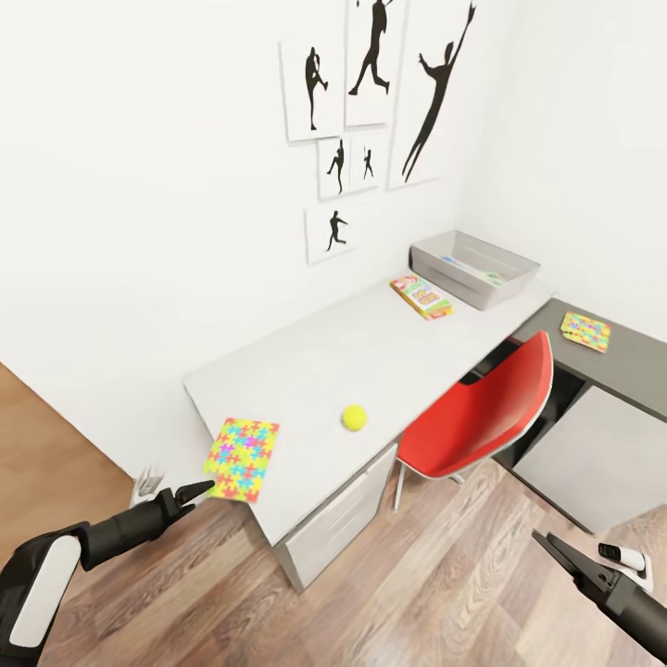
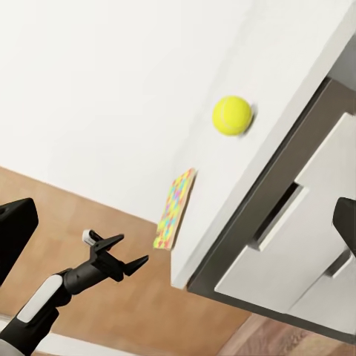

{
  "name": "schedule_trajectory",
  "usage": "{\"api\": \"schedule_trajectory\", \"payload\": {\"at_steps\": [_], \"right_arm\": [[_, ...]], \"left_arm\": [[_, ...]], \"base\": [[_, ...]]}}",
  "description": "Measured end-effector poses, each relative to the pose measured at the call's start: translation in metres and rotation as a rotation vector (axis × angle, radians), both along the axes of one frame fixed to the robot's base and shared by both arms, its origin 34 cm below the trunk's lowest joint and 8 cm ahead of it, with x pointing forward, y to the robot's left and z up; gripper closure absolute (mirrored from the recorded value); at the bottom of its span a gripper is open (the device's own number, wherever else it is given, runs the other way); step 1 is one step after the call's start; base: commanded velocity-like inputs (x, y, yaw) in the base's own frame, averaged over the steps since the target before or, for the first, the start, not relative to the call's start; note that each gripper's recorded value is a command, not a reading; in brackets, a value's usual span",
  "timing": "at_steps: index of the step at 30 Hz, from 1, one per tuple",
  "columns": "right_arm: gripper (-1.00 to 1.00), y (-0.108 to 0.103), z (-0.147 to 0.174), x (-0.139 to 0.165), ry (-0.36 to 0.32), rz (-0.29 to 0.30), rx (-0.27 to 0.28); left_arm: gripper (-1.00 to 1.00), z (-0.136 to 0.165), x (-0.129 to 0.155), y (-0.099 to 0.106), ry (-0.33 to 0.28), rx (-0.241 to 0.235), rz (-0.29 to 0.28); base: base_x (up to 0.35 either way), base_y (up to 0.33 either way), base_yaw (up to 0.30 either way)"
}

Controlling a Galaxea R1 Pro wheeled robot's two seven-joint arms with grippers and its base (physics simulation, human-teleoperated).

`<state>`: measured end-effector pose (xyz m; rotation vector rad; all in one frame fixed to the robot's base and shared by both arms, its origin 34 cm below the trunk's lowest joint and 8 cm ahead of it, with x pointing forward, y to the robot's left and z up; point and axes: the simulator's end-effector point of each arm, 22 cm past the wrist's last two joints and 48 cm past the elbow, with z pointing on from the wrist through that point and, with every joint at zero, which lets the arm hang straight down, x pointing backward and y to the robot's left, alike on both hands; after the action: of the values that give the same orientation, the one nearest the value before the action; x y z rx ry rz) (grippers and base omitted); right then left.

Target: Put all the toys in the child's room - the three board games (two on the bed and one on the table), the two jigsaw puzzles on the table, and the tennis ball on the table - inside the toy box on the table in the child's room.

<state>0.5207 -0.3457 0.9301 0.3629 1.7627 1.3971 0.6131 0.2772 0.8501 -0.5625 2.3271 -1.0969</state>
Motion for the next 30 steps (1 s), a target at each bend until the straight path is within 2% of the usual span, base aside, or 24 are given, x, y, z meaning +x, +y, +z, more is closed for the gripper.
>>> {"api": "schedule_trajectory", "payload": {"at_steps": [30], "right_arm": [[-1.0, -0.0001, -0.0089, 0.003, 0.0, 0.0, -0.001]], "left_arm": [[-1.0, -0.0067, 0.0049, 0.0019, -0.009, -0.004, 0.009]], "base": [[0.013, 0.0, 0.0]]}}
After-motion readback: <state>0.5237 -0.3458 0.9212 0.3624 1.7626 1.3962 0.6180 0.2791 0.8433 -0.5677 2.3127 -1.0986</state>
